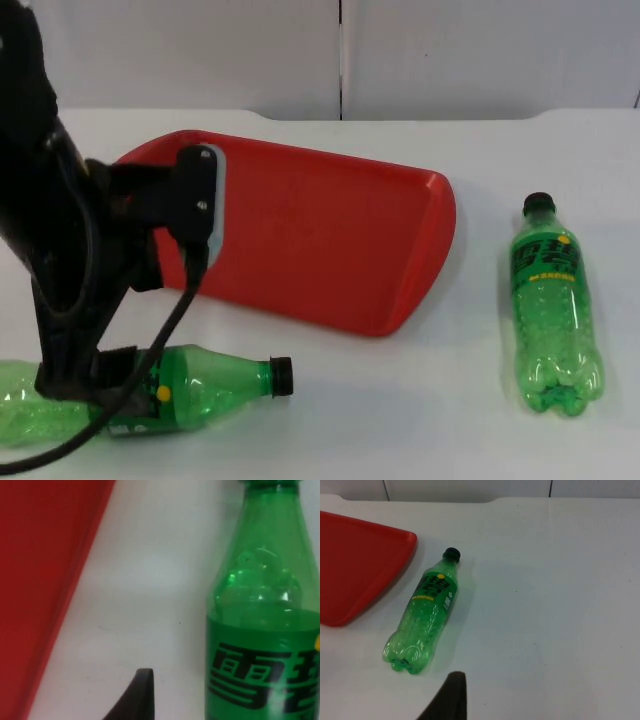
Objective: Place the bottle upright on the tray.
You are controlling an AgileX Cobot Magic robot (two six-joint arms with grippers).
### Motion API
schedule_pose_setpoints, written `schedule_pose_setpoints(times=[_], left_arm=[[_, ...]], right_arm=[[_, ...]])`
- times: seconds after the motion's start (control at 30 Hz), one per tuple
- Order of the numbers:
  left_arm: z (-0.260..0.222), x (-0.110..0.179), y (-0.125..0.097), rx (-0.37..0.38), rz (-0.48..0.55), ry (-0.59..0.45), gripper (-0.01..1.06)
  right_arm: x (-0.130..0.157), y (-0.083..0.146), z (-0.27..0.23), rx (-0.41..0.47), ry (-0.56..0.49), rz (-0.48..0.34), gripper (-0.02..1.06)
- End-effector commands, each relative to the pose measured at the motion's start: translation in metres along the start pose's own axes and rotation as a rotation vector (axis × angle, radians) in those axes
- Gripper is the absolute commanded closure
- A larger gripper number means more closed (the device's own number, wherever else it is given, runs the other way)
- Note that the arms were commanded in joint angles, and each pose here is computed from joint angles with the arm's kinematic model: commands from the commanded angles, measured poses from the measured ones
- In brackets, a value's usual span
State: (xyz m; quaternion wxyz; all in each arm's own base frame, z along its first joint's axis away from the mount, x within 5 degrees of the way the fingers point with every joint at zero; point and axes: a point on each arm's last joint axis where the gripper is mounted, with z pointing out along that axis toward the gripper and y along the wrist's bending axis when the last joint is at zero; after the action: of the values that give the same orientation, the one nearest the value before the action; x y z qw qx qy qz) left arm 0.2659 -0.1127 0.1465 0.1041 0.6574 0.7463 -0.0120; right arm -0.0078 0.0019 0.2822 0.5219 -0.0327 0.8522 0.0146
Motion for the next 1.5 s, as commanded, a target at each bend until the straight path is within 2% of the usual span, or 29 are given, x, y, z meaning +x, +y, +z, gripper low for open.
schedule_pose_setpoints(times=[0.0, 0.47, 0.87, 1.33, 1.47], left_arm=[[0.003, -0.001, -0.002, -0.026, 0.008, -0.013, 0.00], [0.030, 0.002, -0.004, 0.045, 0.014, 0.011, 0.00], [0.057, 0.005, -0.007, 0.109, -0.033, 0.030, 0.00], [0.058, 0.005, -0.007, 0.111, -0.011, 0.030, 0.00], [0.059, 0.005, -0.005, 0.089, -0.011, 0.024, 0.00]], right_arm=[[0.002, 0.000, 0.001, 0.004, 0.002, 0.001, 0.03], [0.002, 0.000, 0.001, 0.004, 0.002, 0.001, 0.03], [0.002, 0.000, 0.001, 0.004, 0.002, 0.001, 0.03], [0.002, 0.000, 0.001, 0.004, 0.002, 0.001, 0.03], [0.002, 0.000, 0.001, 0.004, 0.002, 0.001, 0.03]])
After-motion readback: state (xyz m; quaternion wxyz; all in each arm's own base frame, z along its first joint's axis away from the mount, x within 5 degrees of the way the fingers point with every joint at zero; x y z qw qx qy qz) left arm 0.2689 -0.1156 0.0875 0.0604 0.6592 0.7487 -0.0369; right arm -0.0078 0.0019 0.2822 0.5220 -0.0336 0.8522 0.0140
